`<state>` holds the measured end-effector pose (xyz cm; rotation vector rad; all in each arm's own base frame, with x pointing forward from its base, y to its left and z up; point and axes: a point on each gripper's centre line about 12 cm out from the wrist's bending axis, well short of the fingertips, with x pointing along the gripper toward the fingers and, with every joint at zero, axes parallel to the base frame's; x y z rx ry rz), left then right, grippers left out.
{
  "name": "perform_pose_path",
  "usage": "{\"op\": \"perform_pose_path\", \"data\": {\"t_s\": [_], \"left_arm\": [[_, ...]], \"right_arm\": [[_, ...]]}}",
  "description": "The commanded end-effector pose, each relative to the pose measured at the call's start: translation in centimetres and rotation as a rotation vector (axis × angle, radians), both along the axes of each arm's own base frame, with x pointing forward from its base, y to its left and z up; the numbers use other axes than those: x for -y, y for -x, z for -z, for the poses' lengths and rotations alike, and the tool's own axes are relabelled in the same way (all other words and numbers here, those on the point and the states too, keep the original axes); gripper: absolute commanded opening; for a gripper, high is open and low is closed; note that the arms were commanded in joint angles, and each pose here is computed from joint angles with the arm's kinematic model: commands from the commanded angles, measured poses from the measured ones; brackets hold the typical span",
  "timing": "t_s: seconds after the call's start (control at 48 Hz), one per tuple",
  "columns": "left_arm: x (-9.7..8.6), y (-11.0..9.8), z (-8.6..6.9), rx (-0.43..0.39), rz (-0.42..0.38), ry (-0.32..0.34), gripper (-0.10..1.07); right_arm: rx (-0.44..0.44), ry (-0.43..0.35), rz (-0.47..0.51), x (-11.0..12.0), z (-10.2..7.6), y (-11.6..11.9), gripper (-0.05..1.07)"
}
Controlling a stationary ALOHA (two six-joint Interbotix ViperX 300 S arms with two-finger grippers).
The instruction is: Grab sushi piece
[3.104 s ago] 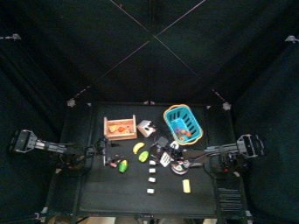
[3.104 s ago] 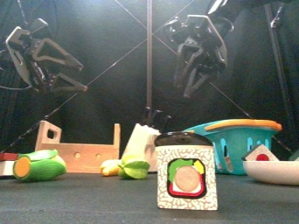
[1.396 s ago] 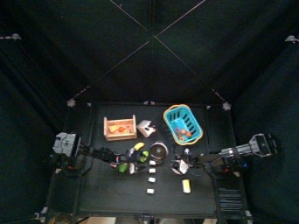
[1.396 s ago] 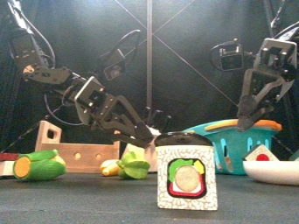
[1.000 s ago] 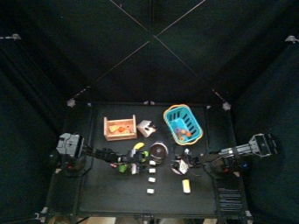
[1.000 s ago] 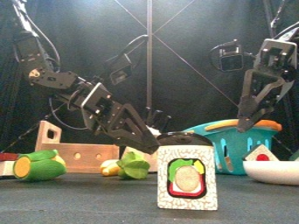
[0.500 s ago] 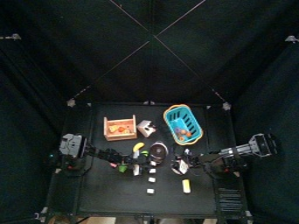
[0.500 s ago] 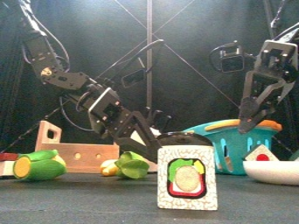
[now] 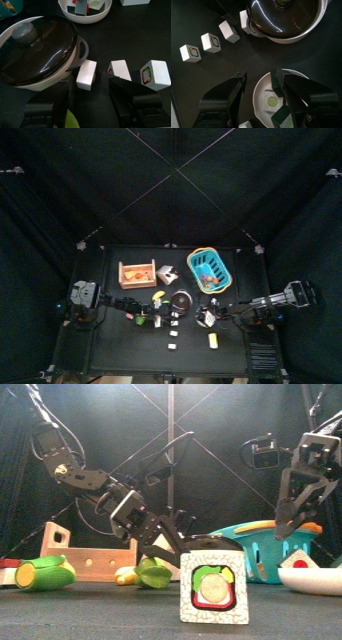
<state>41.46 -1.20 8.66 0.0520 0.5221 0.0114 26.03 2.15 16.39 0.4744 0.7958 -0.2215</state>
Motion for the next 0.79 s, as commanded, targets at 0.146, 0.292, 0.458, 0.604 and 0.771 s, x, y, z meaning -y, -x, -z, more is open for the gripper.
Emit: {"op": "perform_pose_path", "data": {"t_s": [0.146, 0.292, 0.458, 0.604, 0.771], "left_arm": [[-0.08, -0.57, -0.67, 0.014, -0.002, 0.003, 0.86], [0.01, -0.53, -0.54, -0.004, 0.000, 0.006, 0.86], [0.22, -0.58, -0.71, 0.000, 0.006, 0.006, 0.85], [0.27, -0.57, -0.58, -0.003, 0.006, 0.007, 0.81], [0.28, -0.50, -0.55, -0.007, 0.006, 0.007, 0.67]], "right_arm": [[0.011, -0.005, -0.003, -0.14, -0.24, -0.20, 0.86], [0.011, -0.005, -0.005, -0.18, -0.24, -0.19, 0.86], [0.011, -0.004, -0.004, -0.14, -0.24, -0.20, 0.86], [0.011, -0.005, -0.005, -0.18, -0.24, -0.19, 0.86], [0.011, -0.004, -0.003, -0.10, -0.24, -0.20, 0.86]]}}
